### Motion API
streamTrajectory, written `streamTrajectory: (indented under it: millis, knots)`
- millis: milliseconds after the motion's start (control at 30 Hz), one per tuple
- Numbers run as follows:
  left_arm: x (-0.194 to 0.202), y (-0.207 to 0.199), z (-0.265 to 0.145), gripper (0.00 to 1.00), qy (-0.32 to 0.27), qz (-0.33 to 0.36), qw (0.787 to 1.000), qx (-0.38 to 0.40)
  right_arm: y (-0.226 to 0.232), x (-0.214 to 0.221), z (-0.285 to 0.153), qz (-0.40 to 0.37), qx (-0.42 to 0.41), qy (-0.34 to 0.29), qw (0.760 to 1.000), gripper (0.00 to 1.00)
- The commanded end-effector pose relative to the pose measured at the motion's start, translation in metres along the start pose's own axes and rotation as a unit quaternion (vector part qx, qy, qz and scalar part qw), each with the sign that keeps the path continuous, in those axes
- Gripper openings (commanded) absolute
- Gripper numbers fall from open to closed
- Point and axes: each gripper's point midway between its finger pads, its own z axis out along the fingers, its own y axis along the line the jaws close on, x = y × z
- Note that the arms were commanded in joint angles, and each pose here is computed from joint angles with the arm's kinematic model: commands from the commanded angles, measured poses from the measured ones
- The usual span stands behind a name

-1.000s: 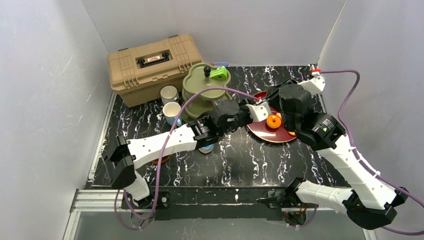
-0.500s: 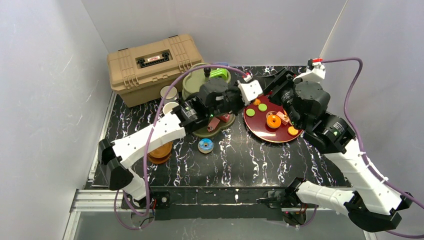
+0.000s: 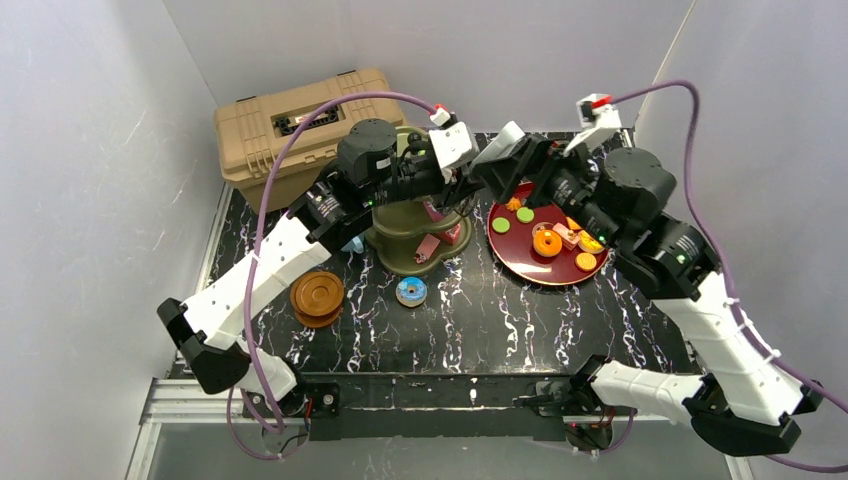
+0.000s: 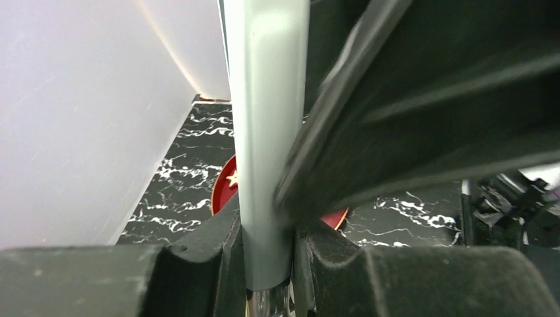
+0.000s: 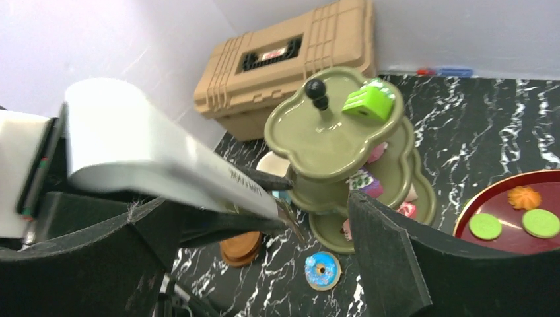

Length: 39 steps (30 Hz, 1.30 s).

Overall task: Serve the afternoon tea
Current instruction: Adjust the clamp.

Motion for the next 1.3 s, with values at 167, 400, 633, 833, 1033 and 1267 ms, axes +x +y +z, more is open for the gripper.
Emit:
streamTrajectory:
  millis: [167, 400, 633, 833, 1033, 1267]
  knots:
    - [-0.018, -0.021, -0.019, 0.00, -0.027, 0.002, 0.999, 0.035, 0.045, -0.001, 0.018, -0.010, -0.109, 0.006, 0.994, 0.98]
    - [-0.015, -0.021, -0.022, 0.00, -0.027, 0.011, 0.999, 0.032, 0.039, 0.005, 0.027, 0.011, -0.098, -0.005, 0.995, 0.75]
    - [-0.002, -0.001, -0.019, 0.12, 0.000, 0.015, 1.000, -0.021, 0.024, 0.010, 0.036, 0.012, -0.061, -0.009, 0.998, 0.18]
    - [0.016, 0.003, -0.021, 0.71, 0.030, -0.008, 0.999, -0.042, 0.019, 0.002, 0.037, 0.007, -0.052, -0.036, 0.998, 0.11]
    - [0.036, 0.006, -0.027, 0.79, 0.051, -0.006, 0.996, -0.068, 0.018, -0.004, 0.039, 0.012, -0.049, -0.054, 0.997, 0.07]
    - [0.055, 0.012, -0.024, 0.68, 0.083, 0.028, 0.992, -0.094, 0.014, -0.005, 0.037, 0.033, -0.037, -0.062, 0.997, 0.06]
